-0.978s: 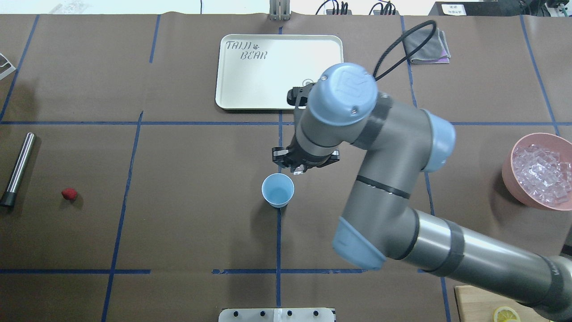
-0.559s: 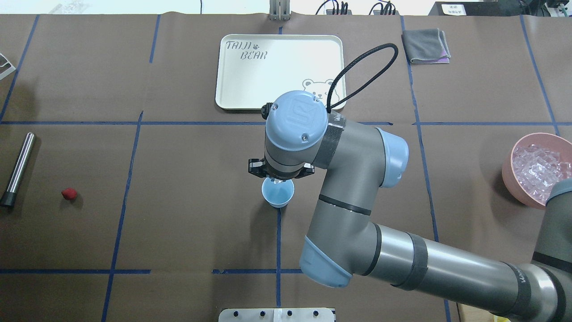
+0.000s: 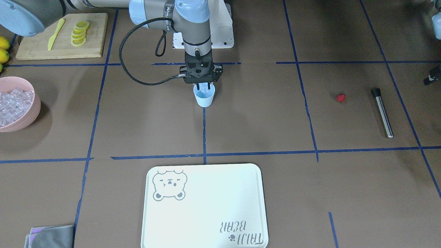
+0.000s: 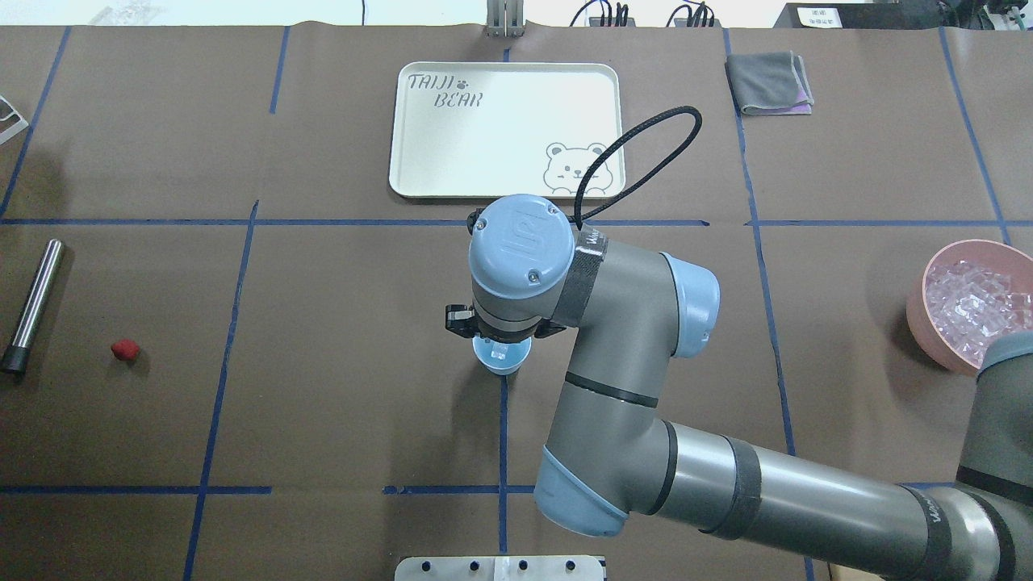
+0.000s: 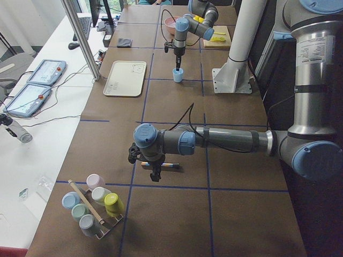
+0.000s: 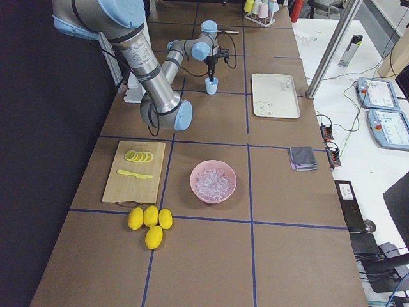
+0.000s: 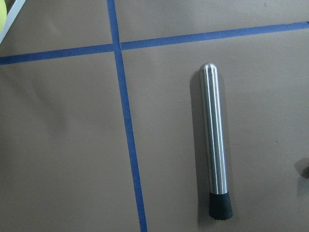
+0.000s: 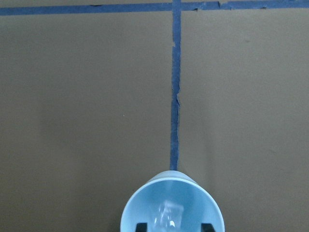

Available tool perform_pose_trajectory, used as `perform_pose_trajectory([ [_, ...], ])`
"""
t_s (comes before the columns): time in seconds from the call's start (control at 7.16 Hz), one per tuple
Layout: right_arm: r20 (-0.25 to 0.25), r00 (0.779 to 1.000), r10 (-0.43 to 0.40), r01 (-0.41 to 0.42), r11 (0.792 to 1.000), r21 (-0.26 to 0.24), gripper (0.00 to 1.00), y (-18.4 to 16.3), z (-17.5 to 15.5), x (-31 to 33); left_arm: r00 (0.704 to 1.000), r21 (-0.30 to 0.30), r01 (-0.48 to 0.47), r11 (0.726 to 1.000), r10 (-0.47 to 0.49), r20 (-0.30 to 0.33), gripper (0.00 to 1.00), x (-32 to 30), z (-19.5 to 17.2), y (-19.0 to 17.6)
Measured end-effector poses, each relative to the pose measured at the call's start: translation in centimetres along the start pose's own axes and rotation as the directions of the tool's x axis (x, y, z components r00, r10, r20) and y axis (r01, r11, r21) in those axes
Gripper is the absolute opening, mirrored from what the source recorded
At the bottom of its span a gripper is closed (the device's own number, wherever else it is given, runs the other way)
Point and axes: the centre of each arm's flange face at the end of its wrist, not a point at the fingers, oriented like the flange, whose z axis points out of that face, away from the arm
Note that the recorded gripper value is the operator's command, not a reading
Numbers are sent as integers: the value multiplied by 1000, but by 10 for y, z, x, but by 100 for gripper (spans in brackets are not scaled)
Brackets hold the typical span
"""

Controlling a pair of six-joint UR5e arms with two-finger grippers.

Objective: Mash ice and strawberries in cup
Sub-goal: 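Lower the right gripper over the blue cup and release the cube, then move the empty right gripper back to the pink bowl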

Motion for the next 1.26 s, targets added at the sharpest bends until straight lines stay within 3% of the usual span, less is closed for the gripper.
perform_pose_trajectory([
  [0.42,5,1000,0,0,1000,2,99,-3,-4,0,1000,1,0,1000,0,0,100,0,0,-1],
  [0.7,16,1000,12,-12,1000,-9,99,-34,-18,19,1000,1,-2,1000,2,0,100,0,0,-1],
  [0.98,21,1000,-17,18,1000,-23,99,-78,-37,78,1000,0,-2,1000,2,0,100,-1,0,-1],
  [1.26,20,992,-123,124,992,-36,99,-116,-57,176,1000,-3,-1,1000,1,0,100,-2,2,-1],
])
